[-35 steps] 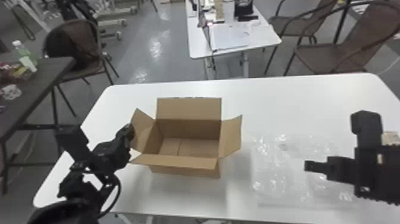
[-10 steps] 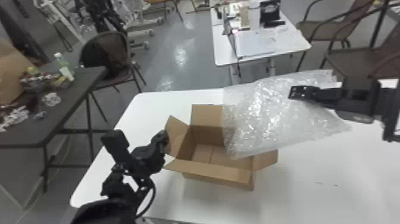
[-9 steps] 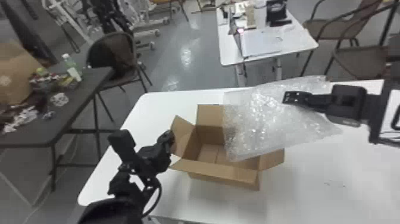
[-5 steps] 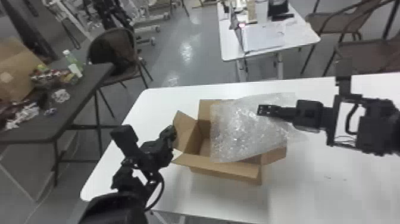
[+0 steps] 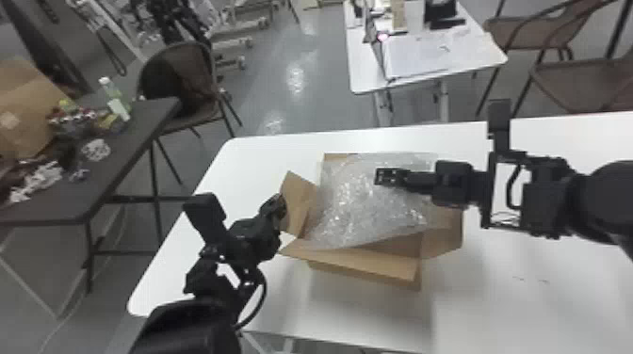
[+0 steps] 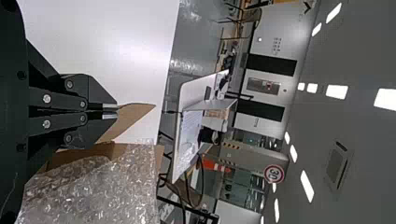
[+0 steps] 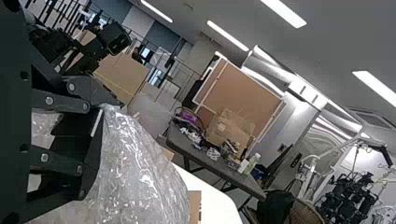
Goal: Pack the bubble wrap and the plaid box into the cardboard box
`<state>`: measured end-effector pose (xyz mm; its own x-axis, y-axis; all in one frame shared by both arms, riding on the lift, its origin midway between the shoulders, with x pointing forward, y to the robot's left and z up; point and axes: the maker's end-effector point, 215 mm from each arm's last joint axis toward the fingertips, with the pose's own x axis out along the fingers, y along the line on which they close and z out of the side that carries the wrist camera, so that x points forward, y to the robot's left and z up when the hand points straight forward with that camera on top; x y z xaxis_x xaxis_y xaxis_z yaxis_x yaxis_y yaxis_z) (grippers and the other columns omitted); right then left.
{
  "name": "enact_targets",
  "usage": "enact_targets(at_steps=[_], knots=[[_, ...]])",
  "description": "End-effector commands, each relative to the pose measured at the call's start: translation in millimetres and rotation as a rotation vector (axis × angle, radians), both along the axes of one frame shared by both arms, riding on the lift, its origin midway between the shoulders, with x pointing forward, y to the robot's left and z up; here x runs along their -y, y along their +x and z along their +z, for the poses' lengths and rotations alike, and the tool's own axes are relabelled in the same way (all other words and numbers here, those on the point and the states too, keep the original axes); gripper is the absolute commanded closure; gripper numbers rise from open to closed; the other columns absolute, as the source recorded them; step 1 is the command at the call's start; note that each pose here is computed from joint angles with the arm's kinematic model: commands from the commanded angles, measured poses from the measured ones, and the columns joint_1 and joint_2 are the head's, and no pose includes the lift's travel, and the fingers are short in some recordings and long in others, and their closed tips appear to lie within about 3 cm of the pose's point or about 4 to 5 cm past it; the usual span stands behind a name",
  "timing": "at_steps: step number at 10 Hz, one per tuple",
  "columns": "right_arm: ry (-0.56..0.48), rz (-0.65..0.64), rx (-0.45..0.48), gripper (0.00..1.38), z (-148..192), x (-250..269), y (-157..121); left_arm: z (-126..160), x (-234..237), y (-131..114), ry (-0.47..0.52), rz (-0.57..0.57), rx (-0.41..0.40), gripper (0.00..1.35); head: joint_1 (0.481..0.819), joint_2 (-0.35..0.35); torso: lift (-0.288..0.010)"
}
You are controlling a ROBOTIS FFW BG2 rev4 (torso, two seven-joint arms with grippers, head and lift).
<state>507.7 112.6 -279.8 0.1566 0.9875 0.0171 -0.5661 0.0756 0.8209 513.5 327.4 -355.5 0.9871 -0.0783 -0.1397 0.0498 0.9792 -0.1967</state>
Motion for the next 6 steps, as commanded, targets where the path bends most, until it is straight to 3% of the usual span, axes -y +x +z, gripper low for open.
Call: enact_targets(at_steps=[1, 2, 4, 6], knots=[[-0.031, -0.019, 0.029, 0.4, -2, 10, 3, 0, -1, -2, -0.006, 0.004, 0.004, 1.2, 0.687, 0.35, -0.121], [-0.059, -0.056, 0.074, 0.04, 4, 25, 12, 1, -3, -3, -0.007, 0.009, 0.006, 1.2, 0.689, 0.35, -0.121], [0.026, -0.132, 0.083, 0.18, 25, 54, 22, 2, -3, -3, -0.008, 0.009, 0.01, 1.2, 0.682, 0.35, -0.121], [0.213, -0.271, 0.07, 0.24, 45, 91, 33, 2, -4, -3, -0.009, 0.01, 0.012, 1.2, 0.67, 0.35, -0.121]])
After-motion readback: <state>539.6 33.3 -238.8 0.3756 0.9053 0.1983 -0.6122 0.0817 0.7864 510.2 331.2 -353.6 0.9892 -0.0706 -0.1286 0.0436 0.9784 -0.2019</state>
